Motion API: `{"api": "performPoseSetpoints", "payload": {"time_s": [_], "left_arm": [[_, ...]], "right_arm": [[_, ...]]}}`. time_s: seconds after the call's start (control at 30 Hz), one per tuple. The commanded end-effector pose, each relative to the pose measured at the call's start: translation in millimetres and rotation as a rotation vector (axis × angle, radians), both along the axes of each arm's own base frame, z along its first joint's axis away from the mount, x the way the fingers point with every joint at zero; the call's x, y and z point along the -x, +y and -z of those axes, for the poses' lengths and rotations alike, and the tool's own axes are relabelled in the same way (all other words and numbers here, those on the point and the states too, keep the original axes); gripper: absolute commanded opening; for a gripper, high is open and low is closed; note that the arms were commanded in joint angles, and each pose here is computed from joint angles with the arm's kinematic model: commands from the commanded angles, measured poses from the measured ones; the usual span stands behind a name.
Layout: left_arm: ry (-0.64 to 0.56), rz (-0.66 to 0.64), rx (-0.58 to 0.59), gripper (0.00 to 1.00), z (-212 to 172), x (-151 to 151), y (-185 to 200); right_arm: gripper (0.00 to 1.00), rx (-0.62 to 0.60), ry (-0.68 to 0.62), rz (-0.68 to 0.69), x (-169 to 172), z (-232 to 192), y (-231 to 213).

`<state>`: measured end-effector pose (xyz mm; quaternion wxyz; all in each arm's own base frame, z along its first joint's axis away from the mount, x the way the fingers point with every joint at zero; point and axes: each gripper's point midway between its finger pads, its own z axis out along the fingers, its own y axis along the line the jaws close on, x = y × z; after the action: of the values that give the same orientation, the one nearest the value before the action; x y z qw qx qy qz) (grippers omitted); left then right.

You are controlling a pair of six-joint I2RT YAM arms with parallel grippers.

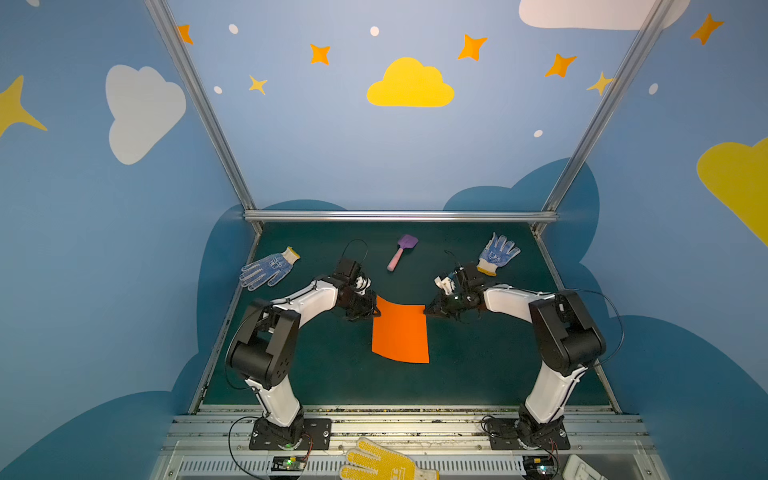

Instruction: Fold a paper plane with a square sheet of paper (fold left side to right side)

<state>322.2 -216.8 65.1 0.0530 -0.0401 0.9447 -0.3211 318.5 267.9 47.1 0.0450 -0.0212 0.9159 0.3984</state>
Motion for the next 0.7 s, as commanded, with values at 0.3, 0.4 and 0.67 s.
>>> {"api": "performPoseSetpoints", "payload": {"time_s": [0.3, 0.4, 0.67], "left_arm": [[0.005, 0.023, -0.038, 0.04, 3, 4, 1], [0.002, 0.047, -0.028, 0.04, -4, 6, -8], [0.0, 0.097, -0.02, 0.04, -13, 9, -52]], "right_arm": [[0.0, 0.149, 0.001, -0.026, -13, 38, 0], [0.0, 0.162, 0.022, -0.028, -10, 46, -1], [0.0, 0.176, 0.043, -0.032, -2, 59, -5]]}}
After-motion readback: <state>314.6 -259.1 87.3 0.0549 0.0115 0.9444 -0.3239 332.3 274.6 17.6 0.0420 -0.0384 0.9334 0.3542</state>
